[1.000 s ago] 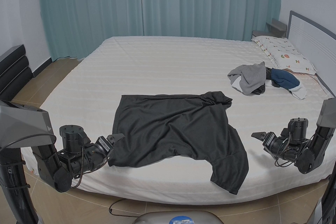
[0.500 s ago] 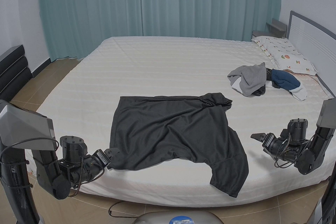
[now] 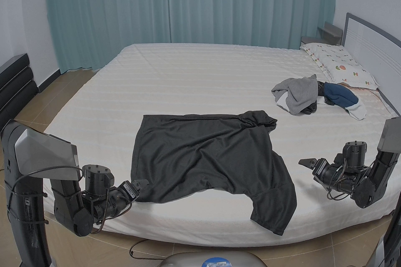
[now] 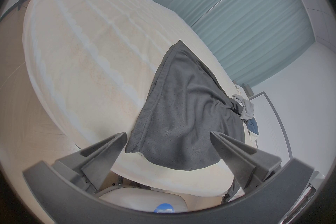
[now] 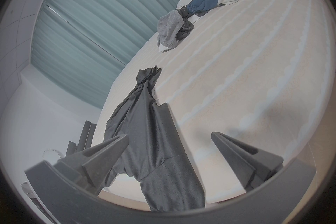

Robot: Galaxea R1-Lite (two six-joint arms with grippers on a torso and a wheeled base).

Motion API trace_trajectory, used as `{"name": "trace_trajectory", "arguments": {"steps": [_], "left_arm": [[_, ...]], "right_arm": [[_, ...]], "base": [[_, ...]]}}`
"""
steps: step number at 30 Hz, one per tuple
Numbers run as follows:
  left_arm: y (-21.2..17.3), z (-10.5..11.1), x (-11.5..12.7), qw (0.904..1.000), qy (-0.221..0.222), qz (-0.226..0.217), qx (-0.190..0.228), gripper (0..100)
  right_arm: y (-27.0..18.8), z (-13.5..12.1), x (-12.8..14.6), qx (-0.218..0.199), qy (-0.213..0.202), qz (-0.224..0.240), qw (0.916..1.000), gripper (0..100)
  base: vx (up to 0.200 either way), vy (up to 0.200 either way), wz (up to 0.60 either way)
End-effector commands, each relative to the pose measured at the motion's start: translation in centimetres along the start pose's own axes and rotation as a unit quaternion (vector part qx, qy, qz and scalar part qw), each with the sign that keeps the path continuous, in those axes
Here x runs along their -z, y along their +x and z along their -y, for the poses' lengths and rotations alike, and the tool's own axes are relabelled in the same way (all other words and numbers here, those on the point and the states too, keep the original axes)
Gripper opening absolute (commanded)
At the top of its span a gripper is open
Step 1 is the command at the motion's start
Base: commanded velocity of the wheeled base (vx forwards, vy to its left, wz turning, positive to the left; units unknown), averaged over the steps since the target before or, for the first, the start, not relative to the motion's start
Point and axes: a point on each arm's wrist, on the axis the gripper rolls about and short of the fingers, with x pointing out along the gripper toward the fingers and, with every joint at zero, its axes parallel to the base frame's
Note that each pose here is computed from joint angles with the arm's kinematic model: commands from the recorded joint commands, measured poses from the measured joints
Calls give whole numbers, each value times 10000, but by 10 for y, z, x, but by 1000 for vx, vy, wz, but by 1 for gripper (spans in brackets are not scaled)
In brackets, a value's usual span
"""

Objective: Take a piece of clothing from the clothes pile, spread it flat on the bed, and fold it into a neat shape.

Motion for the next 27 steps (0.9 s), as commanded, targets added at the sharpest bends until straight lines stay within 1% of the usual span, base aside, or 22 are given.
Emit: {"name": "trace_trajectory", "arguments": {"steps": [1,3,4,9,15,18,19,20,23,25,27], "left_arm": [[4,0,0,10000,1,10,13,100],[5,1,-1,10000,1,10,13,100],[5,1,-1,10000,0,-5,-5,0],[4,0,0,10000,-3,-38,-46,0],[1,-4,0,9999,-29,-56,-130,0],[-3,-6,-1,9998,-49,-29,-169,0],[-8,-6,-6,9998,-40,66,-175,0],[-17,-6,-15,9995,51,252,-202,0],[-30,-9,-26,9980,330,464,-271,0],[-35,-10,-27,9974,446,483,-298,0],[-41,-13,-26,9954,703,483,-441,0]], "right_arm": [[1,1,1,11,3,-16,10000,100],[1,1,1,12,0,-26,10000,100],[1,1,2,17,1,-32,10000,100],[2,3,5,61,7,-96,9999,100],[7,4,19,136,-52,-391,9991,100],[10,5,24,160,-69,-480,9987,100],[12,7,26,198,-64,-528,9984,100],[16,9,31,241,-79,-618,9978,100],[25,16,40,353,-104,-756,9965,100],[27,17,41,370,-143,-790,9961,100],[29,18,43,373,-210,-818,9957,100]], "base": [[0,0,0],[0,0,0],[0,0,0],[0,0,0],[0,0,0],[0,0,0],[0,0,0],[0,0,0],[0,0,0],[0,0,0],[0,0,0]]}}
